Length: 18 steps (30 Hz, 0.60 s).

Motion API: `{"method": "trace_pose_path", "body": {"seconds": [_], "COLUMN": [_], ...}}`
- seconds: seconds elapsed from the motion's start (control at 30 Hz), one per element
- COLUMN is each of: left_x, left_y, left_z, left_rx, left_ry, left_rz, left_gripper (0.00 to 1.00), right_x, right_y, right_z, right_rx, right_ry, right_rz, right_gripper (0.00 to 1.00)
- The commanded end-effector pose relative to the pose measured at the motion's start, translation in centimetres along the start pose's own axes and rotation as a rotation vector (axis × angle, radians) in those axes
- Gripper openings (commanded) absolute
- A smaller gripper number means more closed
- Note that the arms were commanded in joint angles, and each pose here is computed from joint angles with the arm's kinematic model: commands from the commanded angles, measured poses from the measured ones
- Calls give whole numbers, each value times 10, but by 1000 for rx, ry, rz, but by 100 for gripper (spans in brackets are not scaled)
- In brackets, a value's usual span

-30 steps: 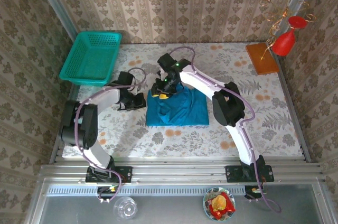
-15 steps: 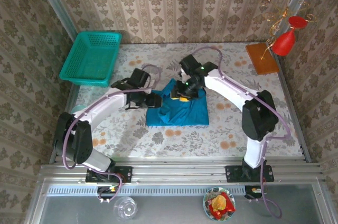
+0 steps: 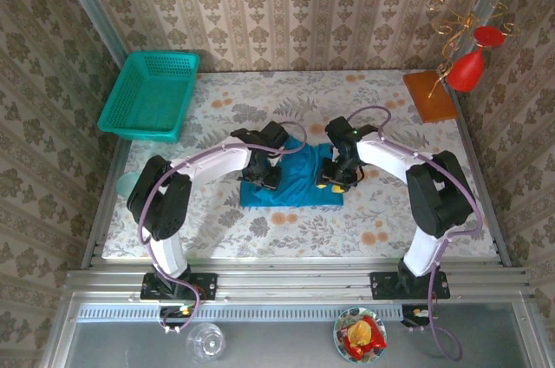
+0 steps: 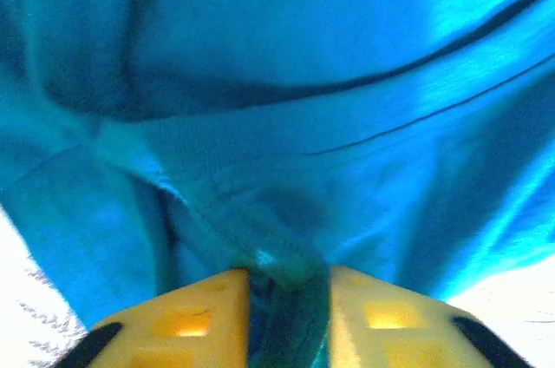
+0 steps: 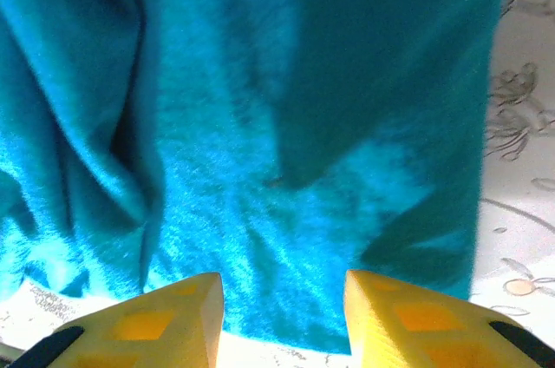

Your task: Fold the inside-out t-shirt

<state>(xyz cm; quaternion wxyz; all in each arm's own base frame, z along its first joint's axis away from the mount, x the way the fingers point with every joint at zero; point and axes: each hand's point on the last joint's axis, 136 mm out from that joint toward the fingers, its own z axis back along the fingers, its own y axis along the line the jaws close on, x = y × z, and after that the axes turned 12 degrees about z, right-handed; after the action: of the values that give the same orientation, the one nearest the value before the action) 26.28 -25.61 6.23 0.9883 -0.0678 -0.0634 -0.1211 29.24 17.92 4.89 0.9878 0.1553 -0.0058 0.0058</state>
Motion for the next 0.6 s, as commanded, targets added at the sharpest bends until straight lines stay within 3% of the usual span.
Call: {"method": "trace_pose_path", "body": {"seconds": [0.0, 0.1, 0.27, 0.4, 0.57], "left_x": [-12, -25, -26, -12, -16], "left_y": [43, 66, 76, 64, 58], "left_z": [4, -9, -9, 14, 28], "left_rx": [132, 115, -7, -189, -313], "left_ry": [-1, 24, -1, -84, -85], "left_rz": [33, 123, 236, 297, 326], "left_gripper": [19, 14, 15, 23, 33], "right_x": [6, 4, 2, 1, -3], "right_y": [-18, -28, -22, -13, -12], "right_z": [-5, -10, -6, 5, 16], "right_rx": [-56, -84, -45, -2, 26], "right_ry": [-15, 10, 7, -21, -36], "right_rz": [0, -12, -2, 18, 20], "right_gripper": [43, 42, 42, 43, 44]}}
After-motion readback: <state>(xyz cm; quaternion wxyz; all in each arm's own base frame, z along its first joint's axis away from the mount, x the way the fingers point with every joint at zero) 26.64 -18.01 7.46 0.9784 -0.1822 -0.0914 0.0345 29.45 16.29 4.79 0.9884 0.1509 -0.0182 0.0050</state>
